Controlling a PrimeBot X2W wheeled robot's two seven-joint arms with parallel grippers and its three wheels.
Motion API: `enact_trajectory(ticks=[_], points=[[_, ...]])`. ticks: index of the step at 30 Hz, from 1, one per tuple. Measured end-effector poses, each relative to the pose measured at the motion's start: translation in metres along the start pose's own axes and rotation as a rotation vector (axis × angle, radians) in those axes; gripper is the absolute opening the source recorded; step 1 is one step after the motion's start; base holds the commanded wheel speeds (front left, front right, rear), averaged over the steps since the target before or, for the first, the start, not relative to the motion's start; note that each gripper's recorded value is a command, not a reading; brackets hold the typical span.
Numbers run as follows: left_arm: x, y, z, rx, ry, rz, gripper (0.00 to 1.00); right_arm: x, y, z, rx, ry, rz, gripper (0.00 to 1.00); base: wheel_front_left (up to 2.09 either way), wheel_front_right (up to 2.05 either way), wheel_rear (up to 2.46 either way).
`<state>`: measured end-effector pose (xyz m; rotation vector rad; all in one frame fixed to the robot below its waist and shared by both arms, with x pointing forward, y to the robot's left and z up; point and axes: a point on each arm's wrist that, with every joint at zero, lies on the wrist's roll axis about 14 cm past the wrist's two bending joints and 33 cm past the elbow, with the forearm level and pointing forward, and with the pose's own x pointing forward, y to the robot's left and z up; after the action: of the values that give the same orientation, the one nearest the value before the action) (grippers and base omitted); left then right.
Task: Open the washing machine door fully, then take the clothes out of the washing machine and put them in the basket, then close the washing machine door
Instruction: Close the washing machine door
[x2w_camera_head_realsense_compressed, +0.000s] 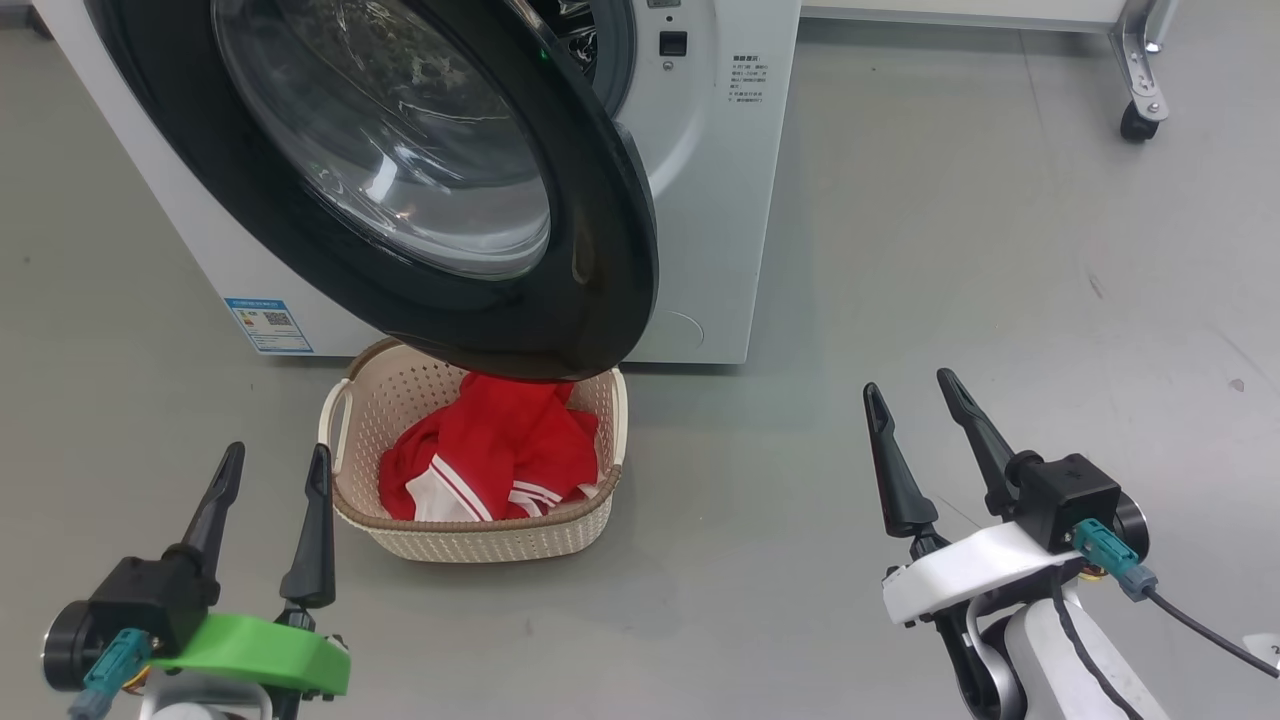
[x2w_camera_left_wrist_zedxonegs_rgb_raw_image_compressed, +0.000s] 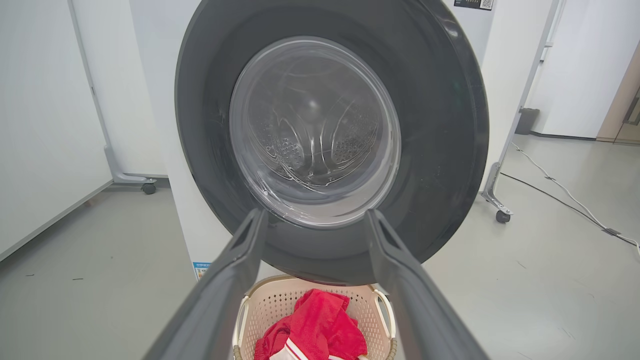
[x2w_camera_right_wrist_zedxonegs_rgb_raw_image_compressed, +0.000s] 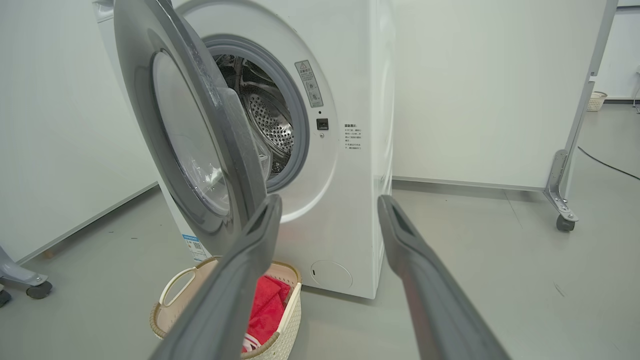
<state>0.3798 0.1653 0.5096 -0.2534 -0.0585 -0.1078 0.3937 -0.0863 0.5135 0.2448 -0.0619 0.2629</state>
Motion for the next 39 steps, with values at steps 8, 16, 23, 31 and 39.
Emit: enact_trajectory(ticks=[8,16,23,31,39], points=[[-0.0035,-0.0001,-0.0031,0.006,0.008,0.002,1.0,0.0,0.0017,0.0003,0.001,-0.001,0.004,1.0,0.0,0.0,0.0],[-0.0034,-0.0017,-0.0026,0.005,0.002,0.001,1.0,0.0005,0.0027,0.0,0.002,0.0,0.007,1.0,0.0,0.0,0.0],[-0.0045,-0.0017,-0.0034,0.007,0.003,-0.002,1.0,0.0006,0.0035,0.0002,0.004,-0.001,0.009,1.0,0.0,0.0,0.0],[-0.0043,-0.0022,-0.0024,0.001,-0.002,-0.006,1.0,0.0004,0.0037,0.0006,0.0,-0.002,0.01,1.0,0.0,0.0,0.0],[-0.0036,-0.0039,-0.0038,-0.001,-0.001,-0.006,1.0,0.0009,0.0033,-0.0008,0.001,0.001,0.009,1.0,0.0,0.0,0.0]])
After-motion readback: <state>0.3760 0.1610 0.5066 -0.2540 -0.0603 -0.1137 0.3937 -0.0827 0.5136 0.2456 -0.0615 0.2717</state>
